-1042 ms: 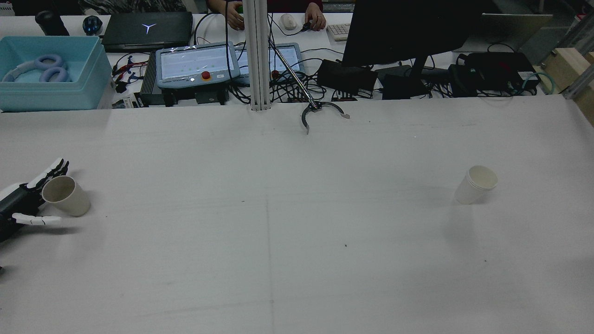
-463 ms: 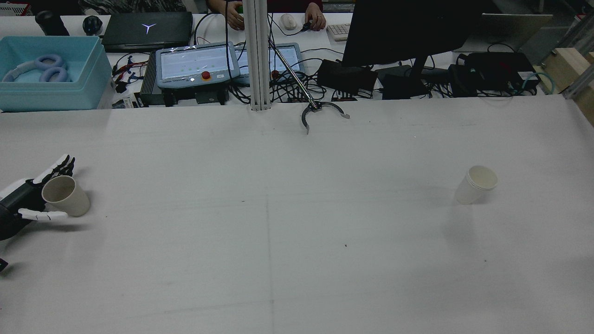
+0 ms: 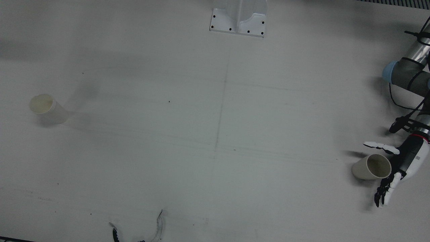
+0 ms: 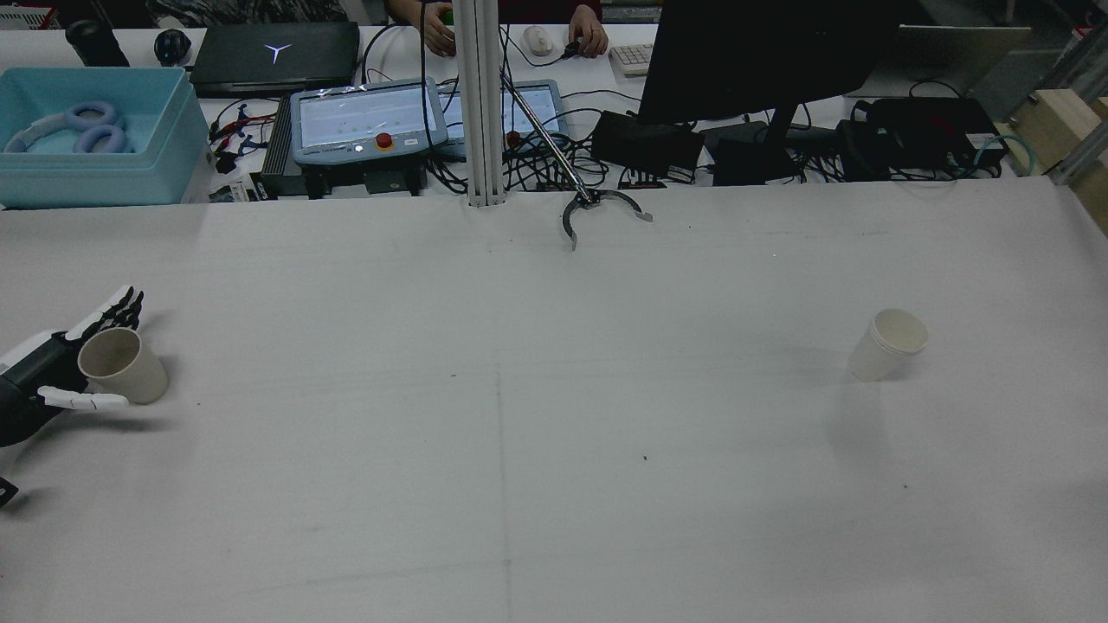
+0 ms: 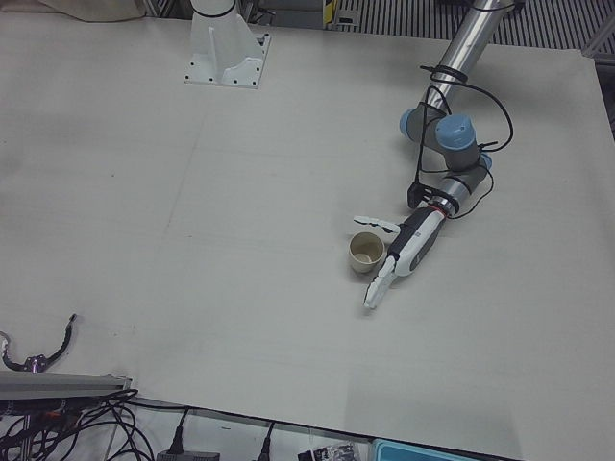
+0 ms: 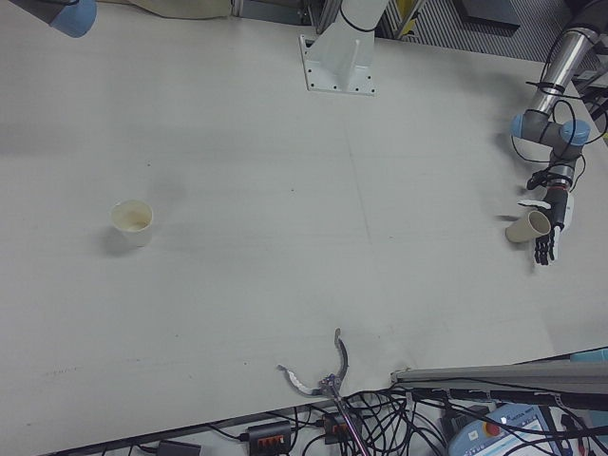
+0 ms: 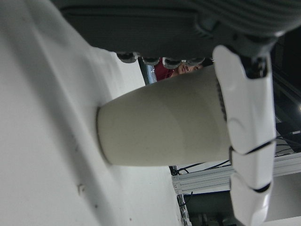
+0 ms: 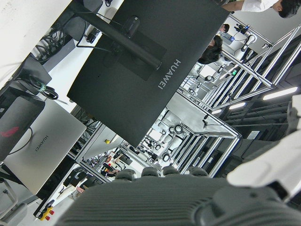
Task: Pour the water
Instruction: 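Close the left hand fingers around the cup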
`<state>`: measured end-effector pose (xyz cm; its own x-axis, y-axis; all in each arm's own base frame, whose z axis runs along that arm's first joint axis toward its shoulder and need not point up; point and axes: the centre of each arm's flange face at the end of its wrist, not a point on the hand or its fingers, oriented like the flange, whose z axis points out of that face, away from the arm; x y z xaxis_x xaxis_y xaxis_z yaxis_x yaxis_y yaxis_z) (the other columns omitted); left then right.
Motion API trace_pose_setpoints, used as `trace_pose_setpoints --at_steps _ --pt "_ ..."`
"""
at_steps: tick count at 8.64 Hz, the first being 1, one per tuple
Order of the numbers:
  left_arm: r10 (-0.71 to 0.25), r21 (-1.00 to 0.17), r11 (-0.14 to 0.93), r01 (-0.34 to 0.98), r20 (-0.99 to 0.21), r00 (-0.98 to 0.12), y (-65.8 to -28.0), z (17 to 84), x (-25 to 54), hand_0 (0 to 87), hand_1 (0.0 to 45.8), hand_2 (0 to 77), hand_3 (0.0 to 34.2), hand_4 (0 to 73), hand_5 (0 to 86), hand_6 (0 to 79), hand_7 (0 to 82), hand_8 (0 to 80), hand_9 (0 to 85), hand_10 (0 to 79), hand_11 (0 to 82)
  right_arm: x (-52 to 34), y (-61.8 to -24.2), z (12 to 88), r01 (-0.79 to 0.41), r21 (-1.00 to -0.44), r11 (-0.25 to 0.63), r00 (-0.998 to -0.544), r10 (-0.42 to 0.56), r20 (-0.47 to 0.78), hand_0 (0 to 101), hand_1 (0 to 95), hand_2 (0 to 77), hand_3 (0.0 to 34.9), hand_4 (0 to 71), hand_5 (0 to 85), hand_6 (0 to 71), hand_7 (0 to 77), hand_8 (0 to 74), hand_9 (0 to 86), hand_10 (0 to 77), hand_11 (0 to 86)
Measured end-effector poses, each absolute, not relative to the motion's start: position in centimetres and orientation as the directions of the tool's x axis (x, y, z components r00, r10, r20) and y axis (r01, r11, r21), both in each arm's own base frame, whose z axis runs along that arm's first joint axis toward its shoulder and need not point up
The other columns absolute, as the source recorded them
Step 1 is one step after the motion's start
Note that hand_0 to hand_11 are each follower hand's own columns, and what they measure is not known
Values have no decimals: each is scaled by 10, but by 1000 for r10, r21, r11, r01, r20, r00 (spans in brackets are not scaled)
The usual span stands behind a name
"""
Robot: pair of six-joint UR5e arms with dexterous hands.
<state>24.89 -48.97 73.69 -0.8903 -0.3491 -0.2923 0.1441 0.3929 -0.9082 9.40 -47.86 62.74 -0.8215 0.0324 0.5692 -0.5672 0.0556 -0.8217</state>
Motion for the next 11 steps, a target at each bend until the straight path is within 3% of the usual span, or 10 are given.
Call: trace_pose_setpoints --at_steps 1,2,11 --pt "-350 -909 388 153 -298 -888 -489 740 249 515 207 98 0 11 0 0 0 0 5 0 0 94 -479 627 -566 -823 56 -822 32 568 123 104 251 0 0 0 5 5 5 0 5 5" --pt "-350 -910 384 158 -302 -887 -489 742 248 509 256 87 1 11 0 0 0 0 5 0 0 94 -478 627 -565 -823 56 -823 32 568 125 104 251 0 0 0 5 5 5 0 5 5" --pt "-353 -911 379 161 -304 -885 -491 736 250 515 251 131 0 11 0 0 0 0 5 0 0 96 -477 629 -564 -824 51 -824 31 566 107 93 251 0 0 0 5 5 5 0 5 5"
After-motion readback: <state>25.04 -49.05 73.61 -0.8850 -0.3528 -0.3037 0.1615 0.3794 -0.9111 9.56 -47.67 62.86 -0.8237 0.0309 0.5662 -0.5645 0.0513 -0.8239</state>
